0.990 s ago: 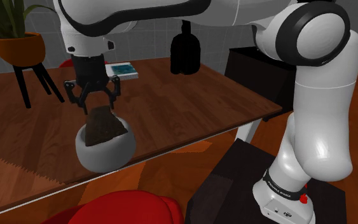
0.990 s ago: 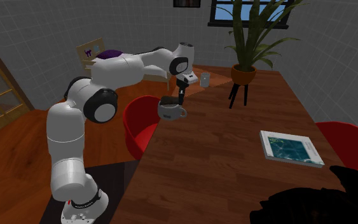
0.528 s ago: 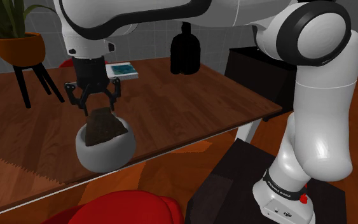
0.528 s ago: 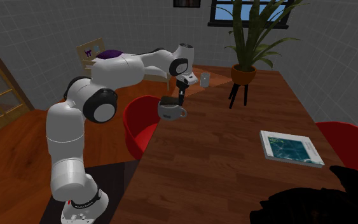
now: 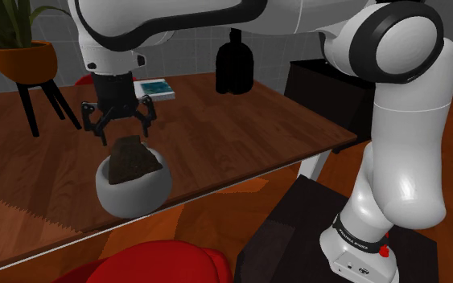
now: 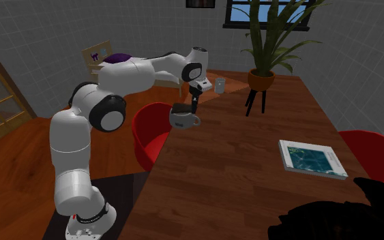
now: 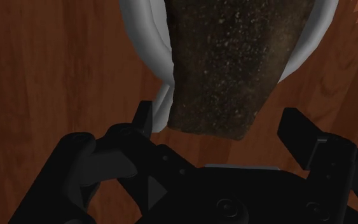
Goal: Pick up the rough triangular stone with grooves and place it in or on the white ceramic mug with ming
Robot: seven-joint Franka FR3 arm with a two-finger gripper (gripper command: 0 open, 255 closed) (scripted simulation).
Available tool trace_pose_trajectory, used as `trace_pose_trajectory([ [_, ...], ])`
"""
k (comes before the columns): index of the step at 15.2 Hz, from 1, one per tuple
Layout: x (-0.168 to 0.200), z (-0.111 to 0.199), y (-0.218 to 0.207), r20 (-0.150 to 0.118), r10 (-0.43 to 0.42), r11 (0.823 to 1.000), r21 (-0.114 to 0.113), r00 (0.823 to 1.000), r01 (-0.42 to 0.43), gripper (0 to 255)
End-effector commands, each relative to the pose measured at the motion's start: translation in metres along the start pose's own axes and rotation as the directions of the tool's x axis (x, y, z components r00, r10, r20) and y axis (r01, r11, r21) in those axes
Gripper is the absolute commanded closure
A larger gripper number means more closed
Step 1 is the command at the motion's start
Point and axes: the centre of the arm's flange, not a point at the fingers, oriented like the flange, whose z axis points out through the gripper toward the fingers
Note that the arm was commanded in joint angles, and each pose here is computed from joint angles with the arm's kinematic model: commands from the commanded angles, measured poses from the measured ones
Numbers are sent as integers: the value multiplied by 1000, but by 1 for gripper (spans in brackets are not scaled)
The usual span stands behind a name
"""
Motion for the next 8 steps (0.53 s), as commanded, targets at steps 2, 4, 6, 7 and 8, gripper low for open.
trace_pose_trajectory([
  [2,0,-26,0,0,0,1000,0,1000,0,0],
  [4,0,-50,0,0,0,1000,0,1000,0,0],
  [6,0,-50,0,0,0,1000,0,1000,0,0],
  [7,0,-50,0,0,0,1000,0,1000,0,0],
  [8,0,-50,0,0,0,1000,0,1000,0,0],
])
